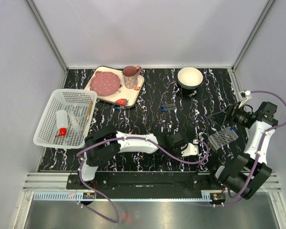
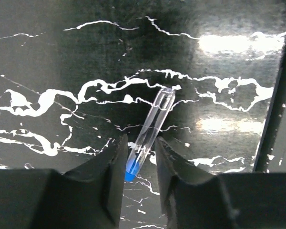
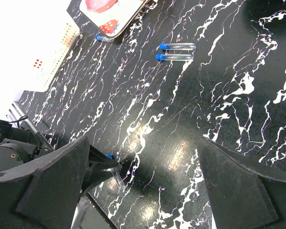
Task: Organize the chemistry lab equipment
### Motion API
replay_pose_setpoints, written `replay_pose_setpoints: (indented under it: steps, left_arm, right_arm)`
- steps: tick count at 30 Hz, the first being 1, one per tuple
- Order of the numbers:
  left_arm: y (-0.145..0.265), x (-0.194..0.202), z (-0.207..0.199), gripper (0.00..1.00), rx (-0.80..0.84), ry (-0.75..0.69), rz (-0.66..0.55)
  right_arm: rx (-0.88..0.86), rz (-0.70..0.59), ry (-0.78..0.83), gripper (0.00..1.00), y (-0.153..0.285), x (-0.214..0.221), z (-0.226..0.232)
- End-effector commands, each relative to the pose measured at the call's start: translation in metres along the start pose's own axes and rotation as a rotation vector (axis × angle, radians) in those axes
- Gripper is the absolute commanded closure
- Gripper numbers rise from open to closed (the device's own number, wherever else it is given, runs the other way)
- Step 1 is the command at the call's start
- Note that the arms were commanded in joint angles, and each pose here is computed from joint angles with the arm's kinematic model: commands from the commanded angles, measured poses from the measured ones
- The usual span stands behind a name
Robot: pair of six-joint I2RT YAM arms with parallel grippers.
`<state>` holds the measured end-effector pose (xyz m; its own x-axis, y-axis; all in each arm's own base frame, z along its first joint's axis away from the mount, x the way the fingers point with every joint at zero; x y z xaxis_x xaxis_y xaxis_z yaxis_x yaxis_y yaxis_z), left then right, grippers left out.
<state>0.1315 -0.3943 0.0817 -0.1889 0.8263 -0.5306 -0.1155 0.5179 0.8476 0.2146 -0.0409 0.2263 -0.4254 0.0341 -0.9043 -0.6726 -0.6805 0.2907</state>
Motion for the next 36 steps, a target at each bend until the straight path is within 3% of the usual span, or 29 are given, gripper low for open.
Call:
replay_pose_setpoints:
  steps: [1,4,8,13,16,21,24,26,30,36]
  left_arm:
    - [-0.004,-0.007,0.009,0.71,-0.102,0.028,-0.017]
    - [-0.002,-0.006,0.013,0.82,-0.145,0.047,-0.021]
    - [0.007,-0.006,0.022,0.89,-0.166,0.126,-0.051]
    - [0.032,-0.005,0.052,0.95,-0.046,0.471,-0.135]
    - [0.052,-0.004,0.068,0.96,0.118,0.686,-0.227]
    - [0.088,0.001,0.082,0.95,0.459,0.932,-0.337]
    - [0.102,-0.001,0.079,0.95,0.687,0.964,-0.365]
    - [0.11,0.001,0.07,0.95,0.831,0.971,-0.319]
    - [0.116,-0.001,0.064,0.95,0.982,1.02,-0.237]
    - [0.122,-0.009,0.064,0.95,1.078,1.027,-0.21]
  right_arm:
    - [-0.001,-0.024,0.038,0.0,0.001,-0.005,0.004]
    - [0.003,-0.021,0.041,0.0,0.001,-0.005,0.003]
    - [0.011,-0.014,0.052,0.0,0.002,-0.004,0.004]
    - [0.014,-0.009,0.062,0.0,0.002,-0.001,0.003]
    - [-0.009,0.023,0.096,0.0,0.001,0.001,0.006]
    - [-0.191,0.197,0.279,0.0,-0.017,0.004,0.028]
    - [-0.4,0.293,0.506,0.0,-0.035,0.009,0.053]
    - [-0.472,0.352,0.605,0.0,-0.046,0.01,0.066]
    - [-0.616,0.396,0.863,0.0,-0.083,0.007,0.102]
    - [-0.711,0.462,1.041,0.02,-0.105,0.015,0.13]
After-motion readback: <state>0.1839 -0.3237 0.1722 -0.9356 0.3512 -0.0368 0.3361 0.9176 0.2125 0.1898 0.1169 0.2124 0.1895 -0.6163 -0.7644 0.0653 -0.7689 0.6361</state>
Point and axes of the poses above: each gripper's point midway between its finger pads, its own y axis back along the fingers, its own z axis along the line the jaws close on, x = y × z, the point moved 7 cm from there along y, back along the fingers, and after that the axes turned 14 degrees about y, right-handed, at the moved point
